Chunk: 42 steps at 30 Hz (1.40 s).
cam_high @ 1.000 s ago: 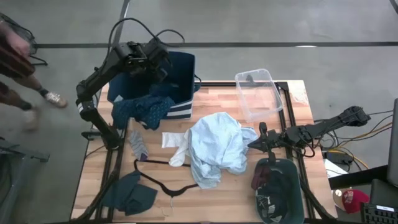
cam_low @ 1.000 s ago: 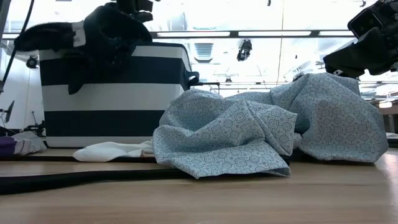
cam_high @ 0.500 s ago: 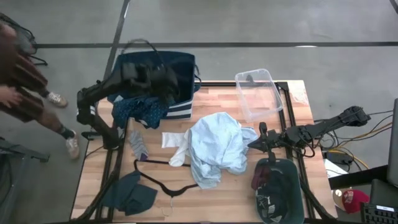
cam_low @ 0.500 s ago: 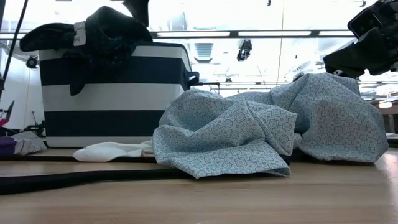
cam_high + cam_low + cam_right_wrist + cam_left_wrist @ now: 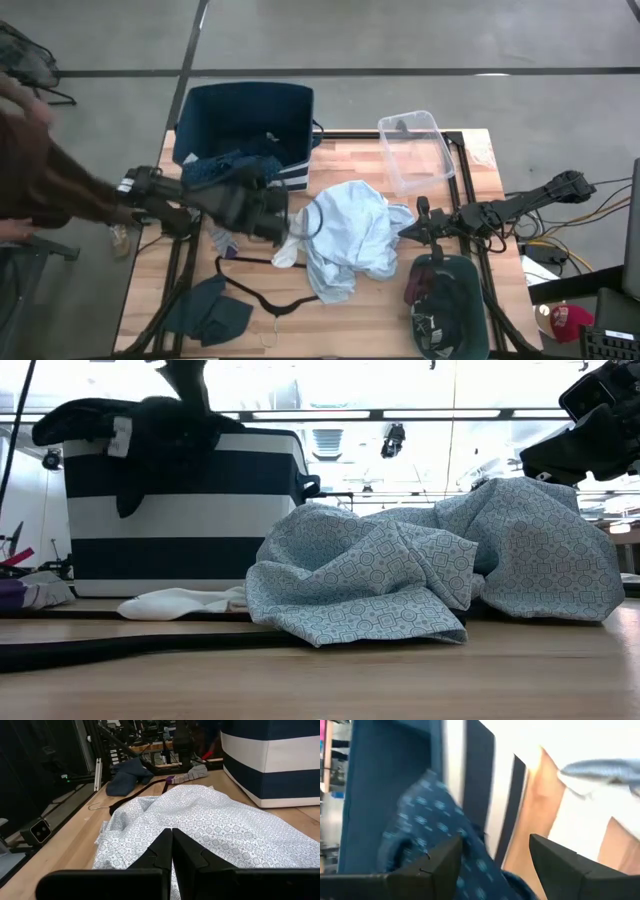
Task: Pick & Place Cloths
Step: Put the blue shirt into the laundry organizer
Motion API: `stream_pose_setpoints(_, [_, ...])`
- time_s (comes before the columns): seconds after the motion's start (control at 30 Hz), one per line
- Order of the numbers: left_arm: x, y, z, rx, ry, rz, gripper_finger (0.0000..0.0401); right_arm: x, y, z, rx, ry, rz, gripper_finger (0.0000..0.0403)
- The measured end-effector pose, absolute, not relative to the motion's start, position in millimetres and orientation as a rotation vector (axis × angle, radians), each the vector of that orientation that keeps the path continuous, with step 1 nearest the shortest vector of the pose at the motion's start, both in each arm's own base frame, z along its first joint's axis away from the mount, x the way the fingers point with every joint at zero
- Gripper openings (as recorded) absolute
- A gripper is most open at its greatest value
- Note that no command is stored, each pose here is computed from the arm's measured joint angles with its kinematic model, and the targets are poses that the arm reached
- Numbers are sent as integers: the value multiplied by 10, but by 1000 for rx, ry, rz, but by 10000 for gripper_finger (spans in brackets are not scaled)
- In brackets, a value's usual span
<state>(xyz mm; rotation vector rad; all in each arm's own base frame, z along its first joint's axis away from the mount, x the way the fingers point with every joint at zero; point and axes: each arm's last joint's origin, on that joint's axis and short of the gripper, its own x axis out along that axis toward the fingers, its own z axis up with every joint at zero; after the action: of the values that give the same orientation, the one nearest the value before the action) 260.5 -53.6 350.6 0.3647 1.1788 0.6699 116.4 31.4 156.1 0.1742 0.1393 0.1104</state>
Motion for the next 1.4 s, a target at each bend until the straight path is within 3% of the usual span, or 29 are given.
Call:
stream_pose_setpoints(0.43, [2263, -1080, 2698, 418, 1280, 624, 234, 1164, 314, 1562, 174, 139, 111, 9])
stream_pose_setpoints(0.77, [2108, -774, 2233, 544, 1394, 776, 222, 1164, 314, 1562, 174, 139, 110, 9])
stream_pose_setpoints(0.93, [2101, -576, 2210, 628, 1395, 874, 205, 1164, 314, 1562, 174, 139, 111, 9])
stream_pose_setpoints(1.4, [2308, -544, 2703, 714, 1309, 765, 149, 1164, 314, 1562, 174, 139, 110, 9])
